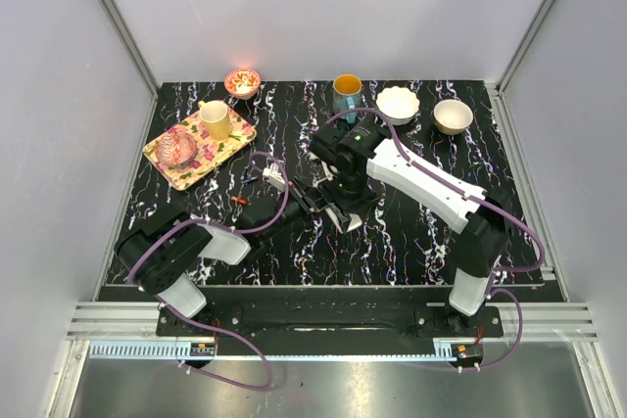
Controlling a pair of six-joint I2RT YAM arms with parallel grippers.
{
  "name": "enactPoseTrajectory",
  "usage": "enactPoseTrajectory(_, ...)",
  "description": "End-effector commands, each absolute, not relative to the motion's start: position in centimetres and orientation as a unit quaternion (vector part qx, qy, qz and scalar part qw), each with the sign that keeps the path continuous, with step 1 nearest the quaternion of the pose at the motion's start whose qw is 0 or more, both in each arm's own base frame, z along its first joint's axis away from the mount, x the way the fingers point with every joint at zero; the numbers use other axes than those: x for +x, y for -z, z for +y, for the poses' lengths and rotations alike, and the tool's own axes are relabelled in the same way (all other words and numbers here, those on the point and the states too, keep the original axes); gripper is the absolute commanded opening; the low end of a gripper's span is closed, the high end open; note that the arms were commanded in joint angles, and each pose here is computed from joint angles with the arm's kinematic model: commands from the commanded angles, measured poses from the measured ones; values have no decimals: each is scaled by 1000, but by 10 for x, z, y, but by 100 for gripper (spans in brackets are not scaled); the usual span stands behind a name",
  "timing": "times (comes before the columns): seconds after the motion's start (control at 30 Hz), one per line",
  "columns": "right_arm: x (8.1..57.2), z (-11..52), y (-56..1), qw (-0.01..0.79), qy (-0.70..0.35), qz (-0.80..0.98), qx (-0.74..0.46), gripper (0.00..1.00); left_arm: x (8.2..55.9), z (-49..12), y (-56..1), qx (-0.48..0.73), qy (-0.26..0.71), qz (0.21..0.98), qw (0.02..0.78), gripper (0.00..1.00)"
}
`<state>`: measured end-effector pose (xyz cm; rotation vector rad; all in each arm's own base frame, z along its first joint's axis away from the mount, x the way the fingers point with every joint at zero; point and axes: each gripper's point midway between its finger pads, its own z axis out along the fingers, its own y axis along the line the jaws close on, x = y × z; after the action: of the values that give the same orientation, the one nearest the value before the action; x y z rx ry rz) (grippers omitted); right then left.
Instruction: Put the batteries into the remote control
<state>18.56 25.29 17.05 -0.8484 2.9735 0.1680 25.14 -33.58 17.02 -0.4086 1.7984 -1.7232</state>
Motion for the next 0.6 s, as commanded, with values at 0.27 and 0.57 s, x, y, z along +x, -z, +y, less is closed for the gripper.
enactPoseTrajectory(0.27,194,265,-185,64,-99,954,-277,0,243,-334,-238,-137,739,579,316,0)
enactPoseTrajectory(0.57,189,265,-182,50,-101,954,-278,0,244,-332,-239,-132,732,583,326,0)
